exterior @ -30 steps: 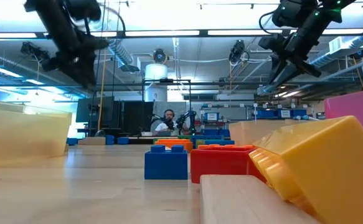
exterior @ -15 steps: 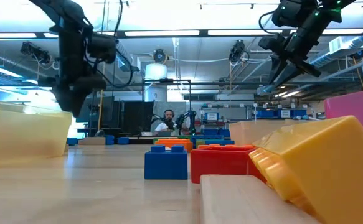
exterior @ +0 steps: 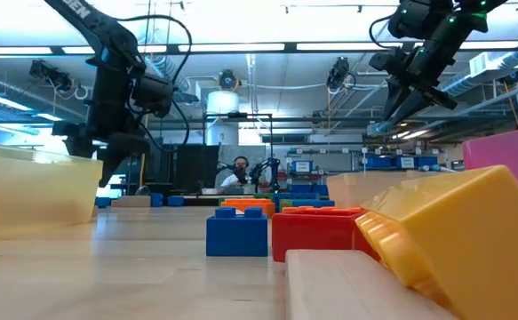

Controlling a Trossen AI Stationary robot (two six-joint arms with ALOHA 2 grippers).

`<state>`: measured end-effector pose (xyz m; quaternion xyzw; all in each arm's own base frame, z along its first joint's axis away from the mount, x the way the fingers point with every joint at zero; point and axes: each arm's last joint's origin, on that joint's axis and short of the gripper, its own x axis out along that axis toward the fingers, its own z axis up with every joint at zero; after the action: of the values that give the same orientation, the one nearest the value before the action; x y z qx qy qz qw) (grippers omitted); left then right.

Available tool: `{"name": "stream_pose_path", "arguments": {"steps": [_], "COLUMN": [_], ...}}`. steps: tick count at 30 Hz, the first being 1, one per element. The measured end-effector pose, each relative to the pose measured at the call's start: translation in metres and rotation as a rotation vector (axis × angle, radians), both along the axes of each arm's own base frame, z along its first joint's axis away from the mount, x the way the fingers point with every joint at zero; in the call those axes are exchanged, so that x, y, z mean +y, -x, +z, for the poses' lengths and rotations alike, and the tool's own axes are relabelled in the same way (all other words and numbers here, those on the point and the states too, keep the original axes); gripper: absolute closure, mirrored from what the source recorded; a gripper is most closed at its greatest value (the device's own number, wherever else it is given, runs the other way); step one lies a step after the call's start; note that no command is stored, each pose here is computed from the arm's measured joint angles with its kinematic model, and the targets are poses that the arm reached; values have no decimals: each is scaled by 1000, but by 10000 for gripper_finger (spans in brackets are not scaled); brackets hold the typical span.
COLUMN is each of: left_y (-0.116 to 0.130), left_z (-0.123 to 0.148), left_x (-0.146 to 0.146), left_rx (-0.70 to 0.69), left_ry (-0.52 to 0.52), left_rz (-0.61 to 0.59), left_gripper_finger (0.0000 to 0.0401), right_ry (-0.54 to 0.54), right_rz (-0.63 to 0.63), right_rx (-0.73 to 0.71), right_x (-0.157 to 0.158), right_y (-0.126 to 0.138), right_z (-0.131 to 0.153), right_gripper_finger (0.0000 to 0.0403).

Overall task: Sort blocks by size
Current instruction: Put the large green game piece into the yellow bin

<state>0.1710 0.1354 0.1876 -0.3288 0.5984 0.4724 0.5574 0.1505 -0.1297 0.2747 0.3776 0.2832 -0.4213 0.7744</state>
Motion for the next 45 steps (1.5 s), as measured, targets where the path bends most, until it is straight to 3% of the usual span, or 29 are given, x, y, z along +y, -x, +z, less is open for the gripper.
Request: {"name": "stream_pose_path", "arguments": {"steps": [10, 17, 25, 35, 39, 45], "left_y": [12, 14, 15, 15, 15, 14], "left_z": [-36, -49, -49, -48, -42, -8], "left_x": [-10, -15, -17, -19, -18, -25], "left_rx": [96, -5, -4, -14, -23, -88], "left_ry": [104, 166, 188, 213, 193, 133], "left_rz": [65, 116, 189, 188, 179, 168], "left_gripper_finger": [124, 126, 147, 262, 262, 260], "right_ry": [-2, 7, 7, 7, 12, 19], "right_rz": [8, 41, 52, 70, 76, 82], "right_rx": [8, 17, 16, 16, 20, 27], "right_x": [1, 4, 5, 8, 10, 11], "right_y": [0, -2, -4, -6, -7, -8], "right_z": [-1, -1, -1, -1, 0, -1], "right_gripper_finger": [290, 290, 290, 290, 290, 290]}}
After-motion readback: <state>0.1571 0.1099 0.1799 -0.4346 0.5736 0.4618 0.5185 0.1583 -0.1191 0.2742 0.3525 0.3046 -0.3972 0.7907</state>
